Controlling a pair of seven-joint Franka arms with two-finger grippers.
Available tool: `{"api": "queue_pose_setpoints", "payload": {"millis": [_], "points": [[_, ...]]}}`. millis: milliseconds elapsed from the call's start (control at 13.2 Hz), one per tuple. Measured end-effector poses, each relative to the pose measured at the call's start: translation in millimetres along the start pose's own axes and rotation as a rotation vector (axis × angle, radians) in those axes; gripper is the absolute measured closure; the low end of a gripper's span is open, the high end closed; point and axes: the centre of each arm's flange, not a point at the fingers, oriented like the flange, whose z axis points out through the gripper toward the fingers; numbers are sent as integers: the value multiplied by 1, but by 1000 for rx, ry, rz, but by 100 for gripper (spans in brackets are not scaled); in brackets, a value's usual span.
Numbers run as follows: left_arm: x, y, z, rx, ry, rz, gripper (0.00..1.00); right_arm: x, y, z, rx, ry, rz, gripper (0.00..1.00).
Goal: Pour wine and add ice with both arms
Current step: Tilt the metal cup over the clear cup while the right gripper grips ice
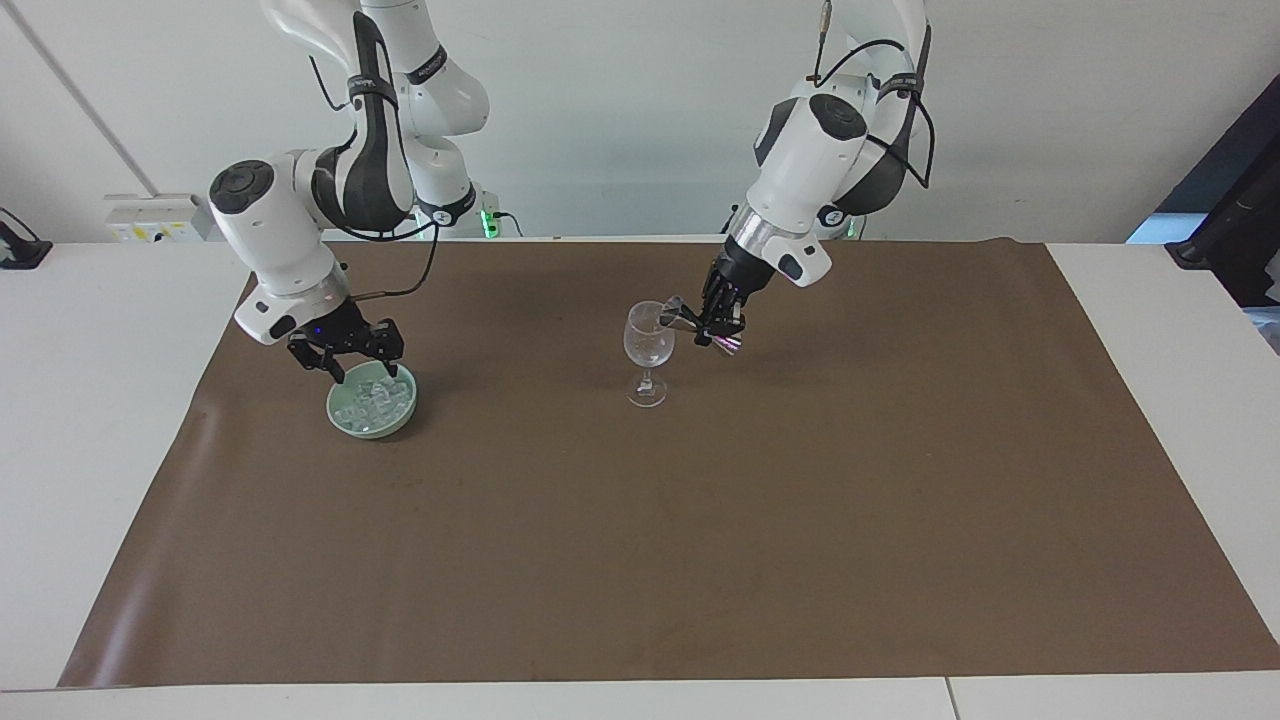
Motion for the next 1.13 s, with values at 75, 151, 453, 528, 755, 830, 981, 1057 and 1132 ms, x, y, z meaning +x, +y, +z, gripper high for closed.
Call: {"api": "queue_pose_setpoints", "payload": {"millis": [75, 151, 453, 528, 755, 830, 981, 1057, 1132], "points": [[-3, 0, -2, 4, 19, 24, 78, 1, -1, 5, -3, 8, -2, 17], [-6, -1, -4, 5, 40, 49, 78, 1, 0, 11, -5, 15, -2, 17], [-23, -9, -5, 1, 106, 148, 78, 0, 6, 26, -8, 9, -28, 24], [-26, -8, -7, -3, 127, 171, 78, 0, 6, 26, -8, 9, -28, 32], [-39, -12, -13, -14, 187, 250, 78, -2, 6, 31, -8, 6, -29, 37], [-42, -14, -12, -18, 206, 275, 78, -1, 7, 33, -12, 20, -29, 37], [-45, -16, -12, -31, 237, 308, 78, -2, 8, 39, -17, 33, -34, 37], [-47, -16, -13, -39, 252, 325, 78, -2, 8, 41, -17, 34, -46, 37], [-48, -15, -13, -46, 268, 343, 78, -4, 8, 43, -17, 29, -60, 37]]}}
